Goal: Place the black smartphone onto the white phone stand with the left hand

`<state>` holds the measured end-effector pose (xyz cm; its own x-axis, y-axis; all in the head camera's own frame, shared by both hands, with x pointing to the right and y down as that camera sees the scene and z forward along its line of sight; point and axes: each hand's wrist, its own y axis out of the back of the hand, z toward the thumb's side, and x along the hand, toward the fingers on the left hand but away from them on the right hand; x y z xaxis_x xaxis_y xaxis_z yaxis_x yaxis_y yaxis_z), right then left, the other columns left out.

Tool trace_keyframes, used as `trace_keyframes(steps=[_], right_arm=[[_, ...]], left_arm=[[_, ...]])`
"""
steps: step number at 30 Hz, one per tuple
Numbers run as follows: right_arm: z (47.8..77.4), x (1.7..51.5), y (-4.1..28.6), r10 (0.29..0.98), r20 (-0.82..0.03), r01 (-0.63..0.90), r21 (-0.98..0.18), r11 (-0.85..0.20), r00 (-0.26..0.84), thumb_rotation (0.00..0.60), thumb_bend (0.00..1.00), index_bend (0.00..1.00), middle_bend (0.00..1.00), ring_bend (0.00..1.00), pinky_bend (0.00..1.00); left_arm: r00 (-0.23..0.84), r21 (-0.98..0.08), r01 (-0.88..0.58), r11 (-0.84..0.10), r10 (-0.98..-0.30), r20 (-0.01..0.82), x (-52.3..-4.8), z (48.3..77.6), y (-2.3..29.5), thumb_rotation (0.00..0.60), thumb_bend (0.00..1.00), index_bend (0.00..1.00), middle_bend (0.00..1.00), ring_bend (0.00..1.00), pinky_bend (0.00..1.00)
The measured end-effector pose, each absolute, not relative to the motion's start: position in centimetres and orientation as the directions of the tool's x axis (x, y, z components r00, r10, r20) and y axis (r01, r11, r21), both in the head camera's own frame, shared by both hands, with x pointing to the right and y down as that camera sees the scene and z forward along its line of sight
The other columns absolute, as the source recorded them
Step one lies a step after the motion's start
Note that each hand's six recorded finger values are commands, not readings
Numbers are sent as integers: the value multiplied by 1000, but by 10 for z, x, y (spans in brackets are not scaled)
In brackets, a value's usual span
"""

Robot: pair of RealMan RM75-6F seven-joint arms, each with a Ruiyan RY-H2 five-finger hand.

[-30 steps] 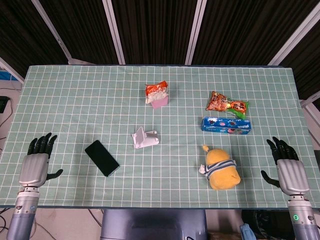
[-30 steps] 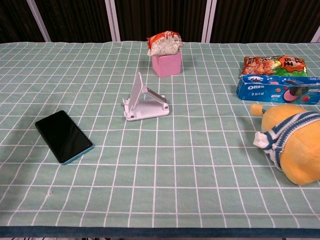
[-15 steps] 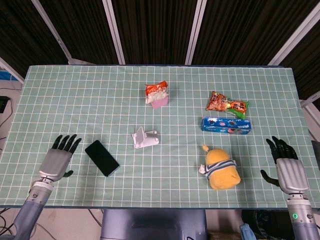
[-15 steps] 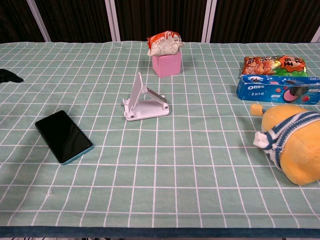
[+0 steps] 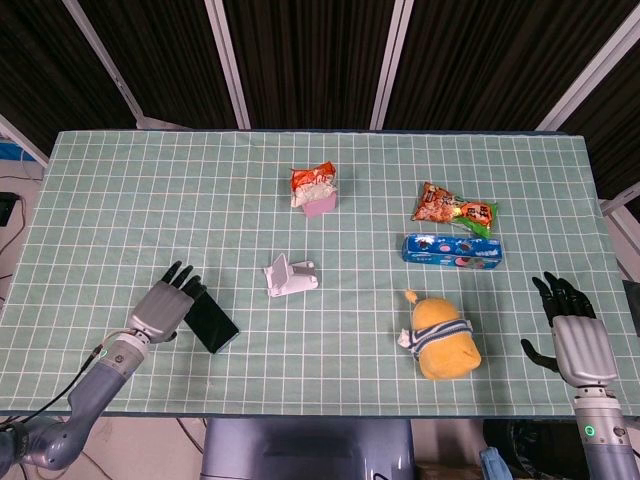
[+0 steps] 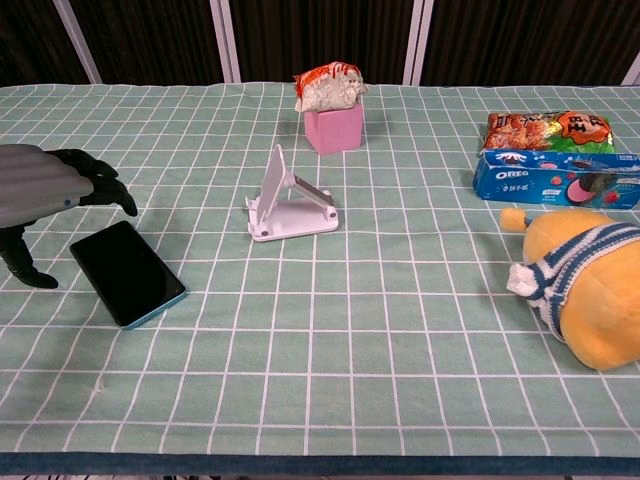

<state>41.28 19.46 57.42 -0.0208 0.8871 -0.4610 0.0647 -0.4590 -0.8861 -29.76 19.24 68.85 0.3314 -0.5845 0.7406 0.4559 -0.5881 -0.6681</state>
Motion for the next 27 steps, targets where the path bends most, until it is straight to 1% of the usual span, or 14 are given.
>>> trace_keyframes(steps=[10, 20, 27], right_arm=[[574, 413, 195, 886, -462, 68, -885, -460, -21, 600, 369, 17, 0, 0, 140], [574, 413, 195, 887, -462, 68, -885, -460, -20, 600, 369, 17, 0, 0, 140], [574, 413, 195, 886, -462, 67, -885, -460, -20, 600, 369, 18, 0, 0, 140]], left_arm=[[343, -639, 484, -598, -542, 767, -284, 701, 198, 600, 97, 217, 170, 0, 0], [348, -631, 491, -600, -529, 774, -279, 707, 200, 600, 99, 244, 209, 0, 0], [349, -627, 489, -606, -523, 777, -277, 710, 201, 600, 100, 249, 219, 0, 0]])
